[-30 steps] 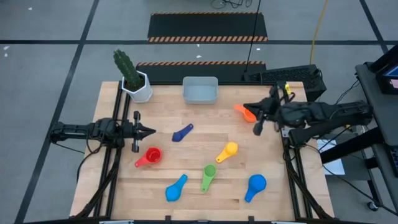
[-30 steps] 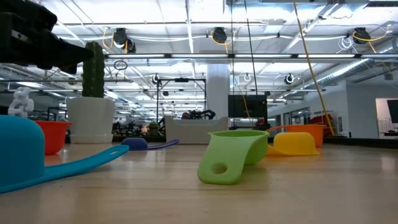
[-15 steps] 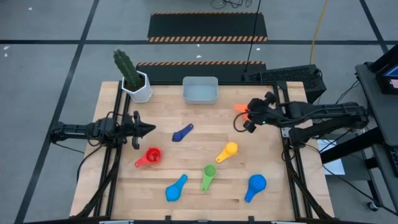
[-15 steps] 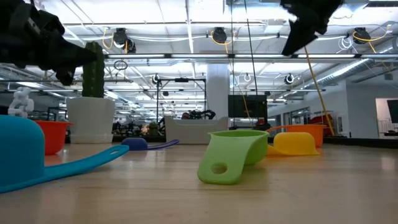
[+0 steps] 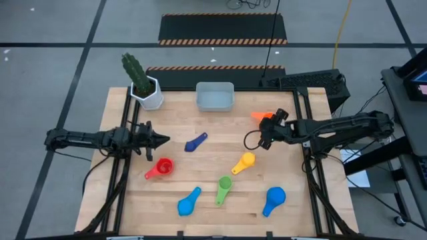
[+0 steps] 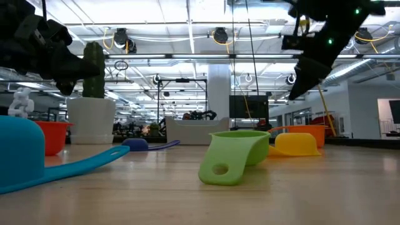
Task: Nest measuring cups in basket
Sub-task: Move the orange measuring cup to the center
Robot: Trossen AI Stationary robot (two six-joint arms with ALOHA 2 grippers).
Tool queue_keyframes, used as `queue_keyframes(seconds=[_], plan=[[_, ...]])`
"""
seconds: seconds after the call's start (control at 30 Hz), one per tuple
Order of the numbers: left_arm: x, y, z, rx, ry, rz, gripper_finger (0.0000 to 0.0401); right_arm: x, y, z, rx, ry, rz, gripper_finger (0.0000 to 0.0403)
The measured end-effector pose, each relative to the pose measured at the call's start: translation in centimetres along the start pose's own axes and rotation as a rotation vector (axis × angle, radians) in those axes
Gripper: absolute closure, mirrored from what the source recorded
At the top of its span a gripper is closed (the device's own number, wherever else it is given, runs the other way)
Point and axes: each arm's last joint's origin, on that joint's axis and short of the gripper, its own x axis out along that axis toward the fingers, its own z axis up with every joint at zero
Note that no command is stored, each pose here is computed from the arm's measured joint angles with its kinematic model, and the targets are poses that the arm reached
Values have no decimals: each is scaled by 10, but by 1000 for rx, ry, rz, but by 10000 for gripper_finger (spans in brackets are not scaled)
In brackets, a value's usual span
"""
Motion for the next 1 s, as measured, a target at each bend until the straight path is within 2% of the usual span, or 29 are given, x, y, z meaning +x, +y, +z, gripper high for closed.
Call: queue_keyframes(seconds=[0.23, 0.6, 0.77, 1.0], plan=[[3, 0, -2, 8, 27, 9, 380, 17, 0, -18, -75, 25, -19, 142], [3, 1, -2, 13, 18, 36, 380, 45, -9, -49, -61, 76, -71, 144], [3, 1, -2, 14, 17, 38, 380, 54, -8, -56, -68, 34, -48, 144], [3, 1, -2, 21, 16, 38, 380, 60, -13, -64, -78, 55, -68, 155]])
